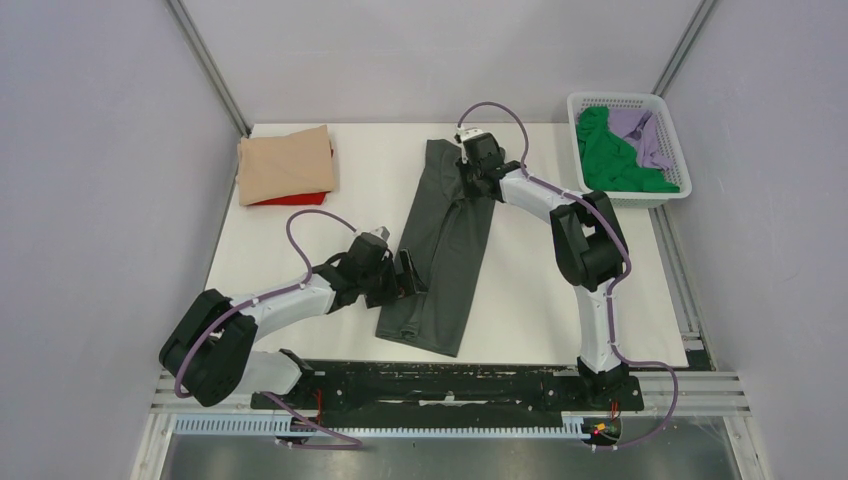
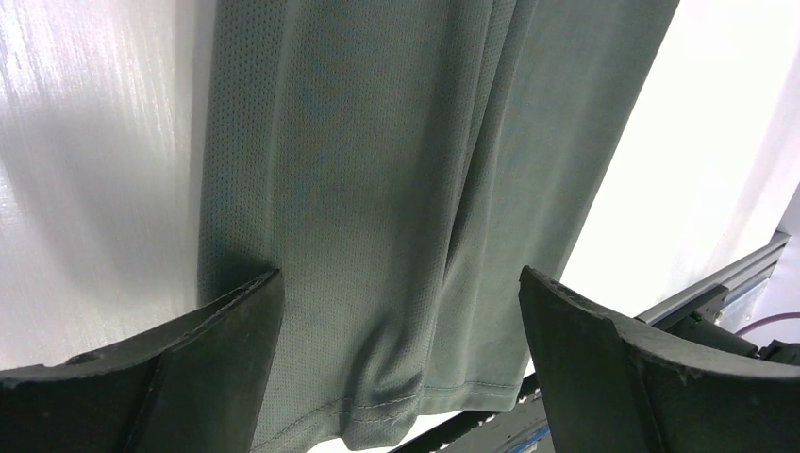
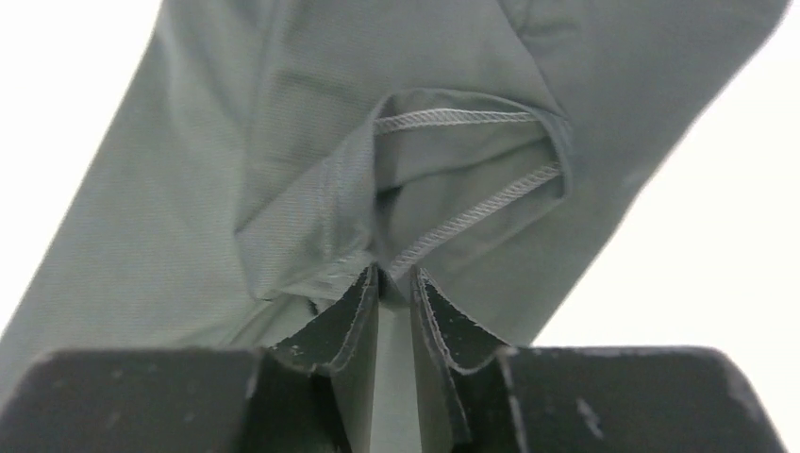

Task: Fold and stack the t-shirts
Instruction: Rotate the tshirt 90 degrees

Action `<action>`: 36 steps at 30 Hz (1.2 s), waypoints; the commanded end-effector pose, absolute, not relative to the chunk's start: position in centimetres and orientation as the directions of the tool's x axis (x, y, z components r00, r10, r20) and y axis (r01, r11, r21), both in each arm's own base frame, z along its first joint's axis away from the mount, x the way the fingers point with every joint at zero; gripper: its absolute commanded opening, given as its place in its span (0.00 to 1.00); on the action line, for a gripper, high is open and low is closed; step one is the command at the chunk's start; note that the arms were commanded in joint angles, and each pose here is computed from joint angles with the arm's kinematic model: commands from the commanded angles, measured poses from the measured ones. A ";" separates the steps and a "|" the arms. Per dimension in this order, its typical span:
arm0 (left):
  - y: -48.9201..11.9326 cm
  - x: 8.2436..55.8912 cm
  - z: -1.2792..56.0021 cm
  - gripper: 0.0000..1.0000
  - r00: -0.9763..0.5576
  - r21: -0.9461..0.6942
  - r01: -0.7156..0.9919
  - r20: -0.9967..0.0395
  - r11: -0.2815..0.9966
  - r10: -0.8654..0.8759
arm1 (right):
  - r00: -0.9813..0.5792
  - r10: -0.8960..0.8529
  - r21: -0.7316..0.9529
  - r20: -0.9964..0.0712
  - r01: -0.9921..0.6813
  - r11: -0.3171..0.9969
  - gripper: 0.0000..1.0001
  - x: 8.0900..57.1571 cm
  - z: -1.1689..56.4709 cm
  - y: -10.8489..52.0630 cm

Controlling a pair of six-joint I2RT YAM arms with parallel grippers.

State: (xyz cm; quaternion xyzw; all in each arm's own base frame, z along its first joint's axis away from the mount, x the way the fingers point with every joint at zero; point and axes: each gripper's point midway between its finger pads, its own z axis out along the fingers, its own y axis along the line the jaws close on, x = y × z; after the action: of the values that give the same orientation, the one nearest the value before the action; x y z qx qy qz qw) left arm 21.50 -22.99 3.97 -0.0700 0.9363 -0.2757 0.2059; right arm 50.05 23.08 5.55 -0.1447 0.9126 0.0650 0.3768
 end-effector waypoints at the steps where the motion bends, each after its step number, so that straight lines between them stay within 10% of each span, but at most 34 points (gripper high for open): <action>1: -22.4 20.8 3.1 1.00 -0.916 -0.524 -0.003 -0.339 0.852 -0.212 | -0.640 -0.187 -0.090 -0.746 -0.181 0.979 0.28 52.1 8.2 20.0; 10: -23.1 20.5 4.1 1.00 -0.919 -0.563 0.035 -0.343 0.826 -0.195 | -0.546 -0.096 0.032 -0.832 -0.221 0.975 0.98 53.3 12.8 21.2; 16: -24.7 20.0 6.0 1.00 -0.927 -0.619 0.142 -0.357 0.772 -0.116 | -0.553 -0.024 0.284 -0.833 -0.463 0.840 0.98 52.8 13.3 28.5; 24: -26.5 21.2 9.3 1.00 -0.895 -0.622 0.278 -0.444 0.732 -0.037 | -0.460 -0.034 0.206 -0.887 -0.461 0.863 0.98 58.0 11.7 29.8; 36: -27.7 19.9 4.1 1.00 -0.960 -0.662 0.191 -0.280 0.725 -0.002 | -0.579 -0.090 0.192 -0.810 -0.408 0.893 0.98 56.5 6.4 28.3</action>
State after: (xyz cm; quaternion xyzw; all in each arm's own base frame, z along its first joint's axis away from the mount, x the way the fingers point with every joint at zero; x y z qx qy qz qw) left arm 20.40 -26.69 4.17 0.0337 0.9291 -0.3390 0.1440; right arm 56.65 29.77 4.64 -0.1469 0.8696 0.2126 0.4207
